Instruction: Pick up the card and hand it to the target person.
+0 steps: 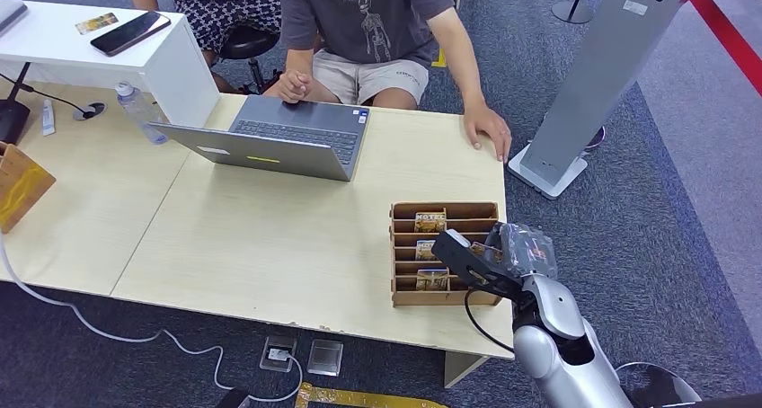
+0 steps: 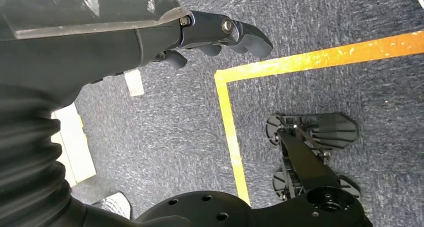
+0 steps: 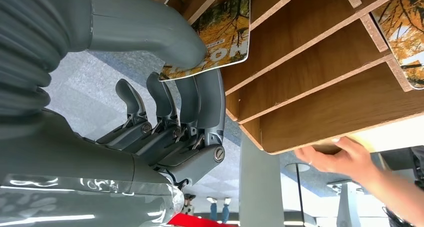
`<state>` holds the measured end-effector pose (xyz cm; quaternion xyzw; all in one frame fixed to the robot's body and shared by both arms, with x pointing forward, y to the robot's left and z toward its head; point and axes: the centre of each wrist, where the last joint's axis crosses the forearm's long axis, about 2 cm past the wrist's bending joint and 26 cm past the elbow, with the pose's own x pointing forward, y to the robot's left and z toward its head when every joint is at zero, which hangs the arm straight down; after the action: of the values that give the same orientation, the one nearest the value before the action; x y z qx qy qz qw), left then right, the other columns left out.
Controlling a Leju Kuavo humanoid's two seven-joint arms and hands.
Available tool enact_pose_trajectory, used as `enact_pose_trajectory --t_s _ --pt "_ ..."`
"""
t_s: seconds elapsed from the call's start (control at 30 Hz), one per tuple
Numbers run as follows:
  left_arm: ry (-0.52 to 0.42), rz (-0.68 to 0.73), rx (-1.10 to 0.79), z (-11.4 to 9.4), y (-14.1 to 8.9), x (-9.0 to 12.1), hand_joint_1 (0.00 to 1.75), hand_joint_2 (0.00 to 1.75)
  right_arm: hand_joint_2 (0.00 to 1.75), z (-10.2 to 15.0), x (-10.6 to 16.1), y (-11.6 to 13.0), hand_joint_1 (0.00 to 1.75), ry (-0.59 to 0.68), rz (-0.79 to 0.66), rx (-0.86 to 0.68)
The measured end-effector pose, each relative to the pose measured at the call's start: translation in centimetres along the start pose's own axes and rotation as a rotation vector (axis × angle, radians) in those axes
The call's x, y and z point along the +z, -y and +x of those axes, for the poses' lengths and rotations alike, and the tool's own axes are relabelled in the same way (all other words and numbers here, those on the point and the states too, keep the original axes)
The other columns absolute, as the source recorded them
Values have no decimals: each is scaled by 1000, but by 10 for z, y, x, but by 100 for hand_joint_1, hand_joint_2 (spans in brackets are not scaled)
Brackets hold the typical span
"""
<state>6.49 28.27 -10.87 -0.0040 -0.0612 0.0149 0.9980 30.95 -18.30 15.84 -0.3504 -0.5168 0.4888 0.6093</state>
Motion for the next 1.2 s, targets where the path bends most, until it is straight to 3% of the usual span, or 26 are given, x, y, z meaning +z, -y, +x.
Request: enact_pose_trajectory --t_s 0.23,0.57,0.73,0.83,1.0,1.2 --pt "1 -1 34 0 -1 0 0 175 175 3 8 13 140 50 -62 -39" --pt "6 0 50 -3 -1 0 0 175 175 10 41 80 140 214 -344 -152" --pt "13 -3 52 -3 -1 0 0 175 175 10 48 99 140 314 -425 -211" --pt "20 -8 32 -2 -1 0 0 175 175 11 38 105 140 372 -434 -212" --pt "32 -14 -5 8 -2 0 0 175 175 17 -5 105 140 426 -436 -197" --pt "20 -16 -19 14 -2 1 0 175 175 30 -56 105 140 399 -433 -168"
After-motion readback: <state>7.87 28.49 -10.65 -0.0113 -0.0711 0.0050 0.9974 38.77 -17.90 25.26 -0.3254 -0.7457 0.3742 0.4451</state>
